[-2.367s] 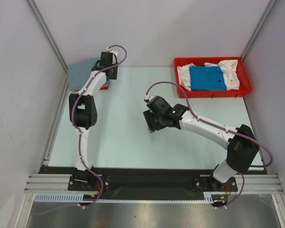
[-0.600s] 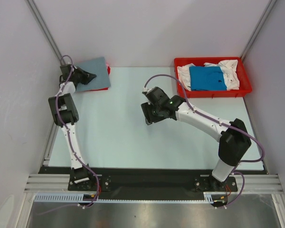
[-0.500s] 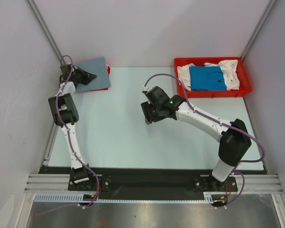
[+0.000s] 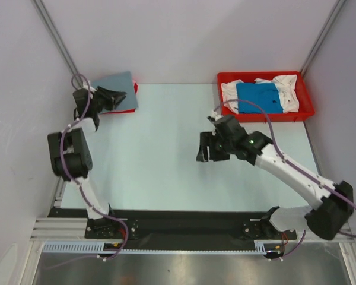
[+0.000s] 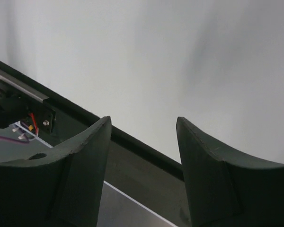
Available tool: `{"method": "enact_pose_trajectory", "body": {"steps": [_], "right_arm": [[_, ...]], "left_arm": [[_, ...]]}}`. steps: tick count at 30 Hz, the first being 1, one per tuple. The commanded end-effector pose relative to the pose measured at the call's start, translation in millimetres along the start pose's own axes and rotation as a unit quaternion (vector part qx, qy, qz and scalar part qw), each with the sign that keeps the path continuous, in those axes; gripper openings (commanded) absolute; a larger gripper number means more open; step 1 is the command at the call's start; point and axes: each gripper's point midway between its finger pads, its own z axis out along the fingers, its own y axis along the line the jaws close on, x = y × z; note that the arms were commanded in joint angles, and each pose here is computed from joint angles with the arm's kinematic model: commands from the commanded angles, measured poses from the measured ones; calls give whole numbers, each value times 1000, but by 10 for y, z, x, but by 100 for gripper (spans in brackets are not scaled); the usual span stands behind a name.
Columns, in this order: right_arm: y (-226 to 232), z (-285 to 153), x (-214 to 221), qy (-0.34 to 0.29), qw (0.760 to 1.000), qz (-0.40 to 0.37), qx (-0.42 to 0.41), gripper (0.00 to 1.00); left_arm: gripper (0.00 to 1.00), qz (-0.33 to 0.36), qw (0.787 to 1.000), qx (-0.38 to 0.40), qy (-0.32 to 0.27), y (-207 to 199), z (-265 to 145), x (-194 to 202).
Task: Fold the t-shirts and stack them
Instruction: Neatly place the folded tshirt to the corner
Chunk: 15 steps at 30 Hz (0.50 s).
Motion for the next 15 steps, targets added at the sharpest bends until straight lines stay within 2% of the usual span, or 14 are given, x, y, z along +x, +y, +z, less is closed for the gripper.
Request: {"method": "enact_pose_trajectory", "body": {"steps": [1, 2, 3, 4, 5, 6, 7, 8, 9, 11, 12, 14, 15], "right_arm": [[20, -295, 271, 11, 993, 82, -82, 67], [0, -353, 309, 4, 991, 96, -97, 68], [-130, -305, 530, 27, 986, 130, -100, 72], [-133, -450, 547, 3, 983, 138, -121, 85], [-164, -460, 593, -4, 980, 149, -131, 99], [-223, -492, 624, -8, 974, 174, -141, 100], [-315, -426, 814, 5, 968, 207, -140, 100], [-312, -505, 795, -20, 963, 216, -159, 100], [-364, -526, 804, -30, 956, 238, -168, 100], [-483, -449, 965, -34, 942, 287, -169, 100], [-556, -412, 1016, -34, 935, 309, -169, 100], [-659, -302, 1188, -25, 923, 346, -167, 100], [-713, -261, 1232, -23, 917, 363, -162, 100]], "left_arm": [[30, 62, 991, 106, 52, -891, -419, 918], [31, 65, 990, 97, 77, -915, -666, 1373], [32, 83, 988, 94, 88, -894, -792, 1606], [36, 89, 988, 85, 91, -836, -933, 1749], [39, 82, 987, 53, 125, -628, -1090, 2212], [42, 120, 983, 75, 115, -825, -1335, 2322], [49, 126, 983, 70, 117, -809, -1478, 2455], [51, 115, 981, 40, 153, -563, -1643, 2773], [52, 126, 980, 70, 138, -740, -1862, 2817], [54, 107, 980, 48, 163, -466, -2106, 3107], [57, 109, 980, 83, 145, -613, -2295, 3107], [59, 89, 982, 62, 157, -340, -2470, 3251], [62, 78, 982, 72, 159, -337, -2545, 3286]]}}
